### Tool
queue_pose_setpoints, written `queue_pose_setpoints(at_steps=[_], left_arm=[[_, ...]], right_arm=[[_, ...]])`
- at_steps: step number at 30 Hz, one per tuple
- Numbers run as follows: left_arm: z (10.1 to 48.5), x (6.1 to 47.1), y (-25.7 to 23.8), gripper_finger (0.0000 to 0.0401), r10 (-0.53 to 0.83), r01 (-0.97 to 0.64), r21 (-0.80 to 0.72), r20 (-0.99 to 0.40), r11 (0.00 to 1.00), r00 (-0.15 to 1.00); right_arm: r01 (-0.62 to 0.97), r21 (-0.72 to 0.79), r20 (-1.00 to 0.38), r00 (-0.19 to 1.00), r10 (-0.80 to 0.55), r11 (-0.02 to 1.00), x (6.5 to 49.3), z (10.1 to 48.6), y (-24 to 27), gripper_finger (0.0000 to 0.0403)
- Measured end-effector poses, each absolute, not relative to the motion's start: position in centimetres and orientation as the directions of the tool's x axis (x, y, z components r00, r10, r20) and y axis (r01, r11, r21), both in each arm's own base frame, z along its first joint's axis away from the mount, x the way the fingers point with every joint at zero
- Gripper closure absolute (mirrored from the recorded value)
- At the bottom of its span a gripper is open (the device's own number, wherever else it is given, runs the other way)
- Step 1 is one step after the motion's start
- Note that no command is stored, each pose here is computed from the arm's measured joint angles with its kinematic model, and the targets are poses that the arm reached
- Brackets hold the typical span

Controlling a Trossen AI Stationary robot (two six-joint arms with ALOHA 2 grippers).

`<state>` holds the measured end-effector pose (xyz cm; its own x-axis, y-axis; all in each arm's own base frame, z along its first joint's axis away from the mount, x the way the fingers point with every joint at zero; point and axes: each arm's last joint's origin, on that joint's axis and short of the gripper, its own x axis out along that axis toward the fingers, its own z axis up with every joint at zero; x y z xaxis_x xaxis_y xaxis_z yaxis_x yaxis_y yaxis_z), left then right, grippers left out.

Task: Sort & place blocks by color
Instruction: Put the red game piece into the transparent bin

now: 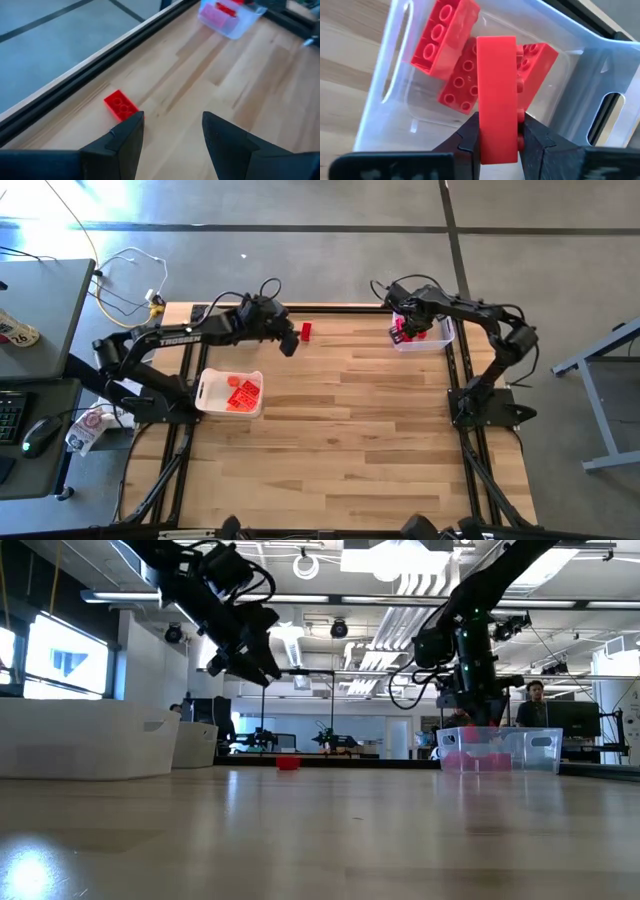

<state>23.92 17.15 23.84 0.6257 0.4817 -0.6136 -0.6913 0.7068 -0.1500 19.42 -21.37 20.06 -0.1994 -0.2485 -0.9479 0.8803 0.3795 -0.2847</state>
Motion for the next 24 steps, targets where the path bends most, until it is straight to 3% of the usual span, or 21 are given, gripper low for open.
queue_pose_setpoints(at_steps=[4,15,24], left_arm=[[23.5,23.5,18.2,0.0213,0.498,-0.719,-0.148,-0.627,0.679,0.599],[25.7,23.1,19.6,0.0213,0.531,-0.761,-0.159,-0.627,0.630,0.570],[27.2,23.3,19.9,0.0213,0.571,-0.789,-0.178,-0.600,0.588,0.561]], right_arm=[[0.876,-0.300,-0.943,-0.214,-0.253,0.377,19.4,19.9,-21.5,0.0315],[0.861,-0.336,-0.930,-0.237,-0.281,0.383,19.4,20.2,-21.6,0.0220],[0.889,-0.279,-0.928,-0.152,-0.340,0.363,21.2,23.5,-22.2,0.0209]])
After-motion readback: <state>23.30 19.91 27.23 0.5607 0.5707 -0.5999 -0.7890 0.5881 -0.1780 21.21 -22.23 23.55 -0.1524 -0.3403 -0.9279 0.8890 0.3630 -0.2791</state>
